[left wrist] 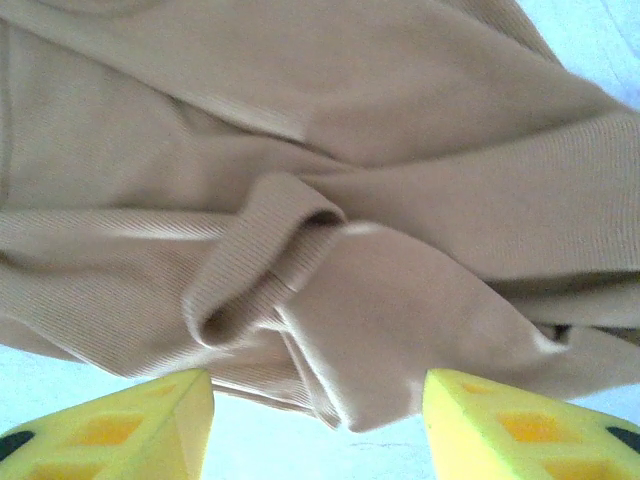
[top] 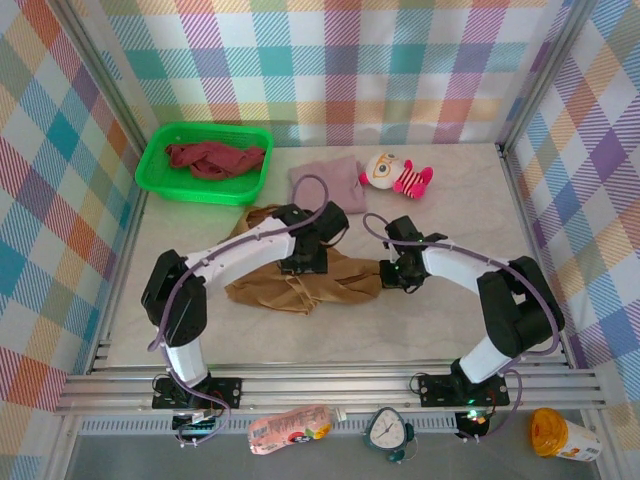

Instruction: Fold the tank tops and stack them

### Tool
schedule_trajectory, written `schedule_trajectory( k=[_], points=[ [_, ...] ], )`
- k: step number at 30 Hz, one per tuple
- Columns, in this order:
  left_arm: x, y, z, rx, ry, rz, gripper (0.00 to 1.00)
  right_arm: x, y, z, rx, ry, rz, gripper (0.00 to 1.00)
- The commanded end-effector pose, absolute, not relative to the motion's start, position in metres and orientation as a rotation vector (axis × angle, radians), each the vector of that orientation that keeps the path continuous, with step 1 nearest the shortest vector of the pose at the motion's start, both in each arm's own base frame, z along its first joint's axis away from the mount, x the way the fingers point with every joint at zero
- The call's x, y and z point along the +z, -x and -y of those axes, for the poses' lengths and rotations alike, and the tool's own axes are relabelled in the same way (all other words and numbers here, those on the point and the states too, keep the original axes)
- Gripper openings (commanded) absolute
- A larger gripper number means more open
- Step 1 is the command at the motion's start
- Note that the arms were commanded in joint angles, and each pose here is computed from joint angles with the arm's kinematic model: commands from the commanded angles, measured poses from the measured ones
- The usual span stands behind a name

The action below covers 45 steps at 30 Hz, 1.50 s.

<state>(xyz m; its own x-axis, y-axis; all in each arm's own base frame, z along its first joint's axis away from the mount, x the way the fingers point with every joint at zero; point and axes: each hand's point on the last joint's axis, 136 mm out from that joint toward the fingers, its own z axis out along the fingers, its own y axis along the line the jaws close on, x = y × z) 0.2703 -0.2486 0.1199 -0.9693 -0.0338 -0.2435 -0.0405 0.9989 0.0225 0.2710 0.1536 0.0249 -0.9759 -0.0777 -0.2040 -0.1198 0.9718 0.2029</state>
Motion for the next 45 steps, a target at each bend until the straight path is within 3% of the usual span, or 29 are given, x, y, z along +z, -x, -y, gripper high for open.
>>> schedule_trajectory(
  k=[1,8,21,36,45],
  points=[
    [0.097,-0.269,0.252,0.077,0.091,-2.906,0.52,0.033,-0.278,-0.153,0.315,0.143,-2.907,0.09],
    [0.086,-0.296,0.218,0.259,0.100,-2.852,0.39,0.040,-0.277,-0.148,0.343,0.107,-2.895,0.02],
    [0.069,-0.307,0.195,0.340,0.015,-2.908,0.36,0.044,-0.271,-0.154,0.413,0.089,-2.893,0.07],
    [0.043,-0.307,0.216,0.006,0.009,-3.043,0.38,0.048,-0.262,-0.153,0.434,0.079,-2.909,0.13],
    [0.034,-0.317,0.212,0.019,-0.016,-3.050,0.29,0.045,-0.260,-0.149,0.413,0.073,-2.920,0.20]
  ],
)
